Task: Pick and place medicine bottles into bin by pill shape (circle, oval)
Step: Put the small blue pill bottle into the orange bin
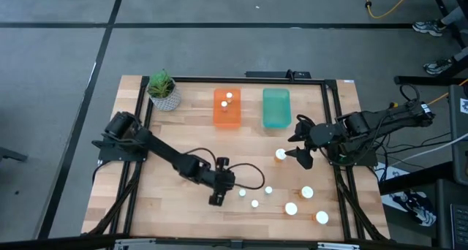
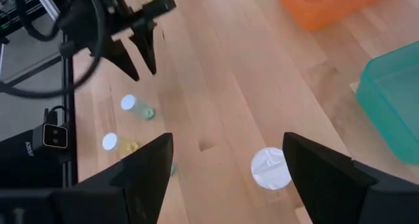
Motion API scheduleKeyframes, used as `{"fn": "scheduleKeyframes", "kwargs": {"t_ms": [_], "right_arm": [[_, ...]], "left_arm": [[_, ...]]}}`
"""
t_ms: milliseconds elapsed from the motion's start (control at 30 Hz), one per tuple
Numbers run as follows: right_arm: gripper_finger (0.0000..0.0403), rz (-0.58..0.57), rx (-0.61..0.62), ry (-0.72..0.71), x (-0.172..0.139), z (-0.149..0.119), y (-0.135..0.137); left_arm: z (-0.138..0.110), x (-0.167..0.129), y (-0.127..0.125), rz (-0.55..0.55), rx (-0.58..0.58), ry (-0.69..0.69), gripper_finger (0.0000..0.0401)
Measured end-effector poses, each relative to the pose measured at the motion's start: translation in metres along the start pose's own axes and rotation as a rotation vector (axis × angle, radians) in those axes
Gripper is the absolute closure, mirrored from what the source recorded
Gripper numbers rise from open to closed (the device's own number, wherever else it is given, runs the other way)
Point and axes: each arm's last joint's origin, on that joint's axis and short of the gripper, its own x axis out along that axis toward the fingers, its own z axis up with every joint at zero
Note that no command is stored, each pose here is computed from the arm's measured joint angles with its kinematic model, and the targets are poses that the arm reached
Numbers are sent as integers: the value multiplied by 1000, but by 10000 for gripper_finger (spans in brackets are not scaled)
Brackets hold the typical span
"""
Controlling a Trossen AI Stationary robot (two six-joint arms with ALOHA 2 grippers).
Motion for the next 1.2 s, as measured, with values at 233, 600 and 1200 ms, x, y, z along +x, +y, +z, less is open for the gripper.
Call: {"fn": "scheduleKeyframes", "kwargs": {"t_ms": [233, 600, 1200], "right_arm": [[114, -1, -30, 0, 0, 0, 0], [114, -24, -80, -16, 0, 0, -1], [114, -29, -85, -5, 0, 0, -1]], "left_arm": [[3, 10, -7, -78, 13, -66, 257], [8, 12, 2, -107, 53, -86, 219], [8, 30, 1, -144, 58, -150, 158]]}}
